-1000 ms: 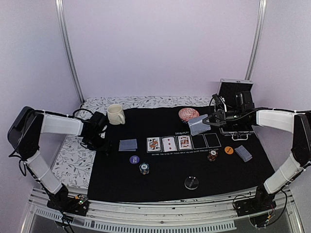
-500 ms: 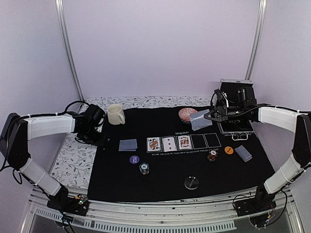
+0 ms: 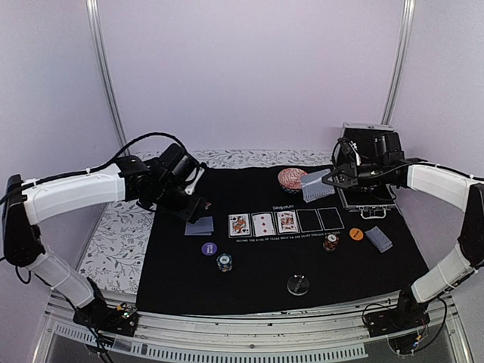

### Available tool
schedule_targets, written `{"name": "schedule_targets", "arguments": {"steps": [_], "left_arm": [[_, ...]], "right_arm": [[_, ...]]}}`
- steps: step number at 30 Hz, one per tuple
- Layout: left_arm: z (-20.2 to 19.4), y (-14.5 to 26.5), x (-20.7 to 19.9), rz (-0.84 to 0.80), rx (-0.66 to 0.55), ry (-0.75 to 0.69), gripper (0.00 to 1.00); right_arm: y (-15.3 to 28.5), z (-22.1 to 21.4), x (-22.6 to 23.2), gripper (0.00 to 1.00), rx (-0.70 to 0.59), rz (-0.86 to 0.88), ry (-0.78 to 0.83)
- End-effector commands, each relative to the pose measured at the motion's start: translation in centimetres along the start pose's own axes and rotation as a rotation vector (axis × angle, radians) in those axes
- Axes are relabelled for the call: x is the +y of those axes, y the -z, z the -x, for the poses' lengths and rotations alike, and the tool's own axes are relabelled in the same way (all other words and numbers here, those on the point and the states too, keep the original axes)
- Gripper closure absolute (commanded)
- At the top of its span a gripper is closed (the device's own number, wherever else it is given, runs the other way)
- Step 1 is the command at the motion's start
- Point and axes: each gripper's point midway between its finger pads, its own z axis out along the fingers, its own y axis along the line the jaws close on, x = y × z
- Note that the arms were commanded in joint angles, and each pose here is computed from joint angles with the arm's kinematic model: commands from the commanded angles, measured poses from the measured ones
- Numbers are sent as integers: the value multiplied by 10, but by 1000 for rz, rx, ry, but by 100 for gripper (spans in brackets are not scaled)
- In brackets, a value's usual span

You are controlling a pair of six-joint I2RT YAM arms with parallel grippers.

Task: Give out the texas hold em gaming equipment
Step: Pick up the all-in button from the small blind area, then place the all-in button in the big blind area.

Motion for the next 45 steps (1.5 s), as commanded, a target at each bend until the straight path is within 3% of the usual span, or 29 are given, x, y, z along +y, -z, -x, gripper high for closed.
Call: {"name": "schedule_targets", "arguments": {"steps": [1, 7, 13, 19, 26, 35, 42, 45], "left_arm": [[7, 13, -71, -119, -1, -130, 54], [20, 16, -183, -282, -22, -332, 54], [29, -12, -309, -424, -53, -543, 55], [56, -39, -387, -489, -155, -562, 56], [45, -48, -432, -562, -225, -547, 57], [37, -93, -447, -505, -267, -492, 59], [67, -97, -454, -422, -461, -478, 57], [68, -102, -458, -420, -491, -475, 57]], "right_arm": [[27, 21, 14, 98, -74, -30, 75], [63, 33, -14, 98, -161, -96, 8], [82, 38, -29, 98, -209, -159, -14], [105, 46, -38, 98, -276, -210, -25], [108, 39, -31, 98, -279, -203, -20], [106, 34, -31, 98, -273, -196, -21], [105, 32, -32, 98, -265, -187, -29], [104, 31, -31, 98, -263, -187, -28]]}}
